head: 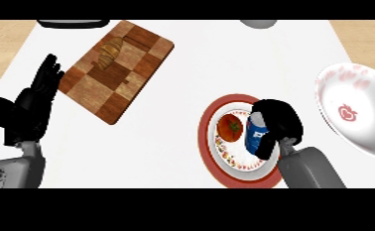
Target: Pick the can from the plate and place it in the bowl
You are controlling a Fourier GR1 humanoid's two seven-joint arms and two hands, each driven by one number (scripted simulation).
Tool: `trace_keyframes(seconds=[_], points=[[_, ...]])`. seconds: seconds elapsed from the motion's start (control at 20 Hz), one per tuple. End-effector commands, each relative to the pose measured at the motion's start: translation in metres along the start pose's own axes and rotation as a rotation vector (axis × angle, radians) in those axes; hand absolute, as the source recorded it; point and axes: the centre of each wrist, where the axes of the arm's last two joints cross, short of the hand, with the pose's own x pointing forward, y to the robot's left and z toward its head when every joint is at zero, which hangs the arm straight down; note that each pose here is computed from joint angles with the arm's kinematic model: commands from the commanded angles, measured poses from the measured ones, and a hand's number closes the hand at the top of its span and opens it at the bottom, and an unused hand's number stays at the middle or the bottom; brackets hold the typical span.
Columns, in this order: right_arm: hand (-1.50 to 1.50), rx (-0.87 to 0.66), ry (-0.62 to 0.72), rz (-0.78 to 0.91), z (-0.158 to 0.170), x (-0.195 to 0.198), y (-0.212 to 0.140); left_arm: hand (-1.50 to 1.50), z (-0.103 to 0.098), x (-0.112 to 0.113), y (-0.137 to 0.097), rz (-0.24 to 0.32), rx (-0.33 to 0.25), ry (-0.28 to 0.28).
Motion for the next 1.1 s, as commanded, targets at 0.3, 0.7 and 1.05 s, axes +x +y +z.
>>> trace_keyframes(seconds=[0.3,0.7,1.05], points=[[1.50,-0.489,0.075,0.000,0.053,0.012,-0.075,0.00,0.009,-0.011,0.015,-0.021,0.015,0.014],[1.50,-0.758,0.118,-0.179,0.124,-0.002,-0.138,0.00,-0.008,0.000,0.002,0.006,0.011,0.011],[1.50,-0.760,0.166,-0.255,0.107,-0.055,-0.166,0.00,-0.006,0.004,0.007,-0.013,0.006,-0.010]])
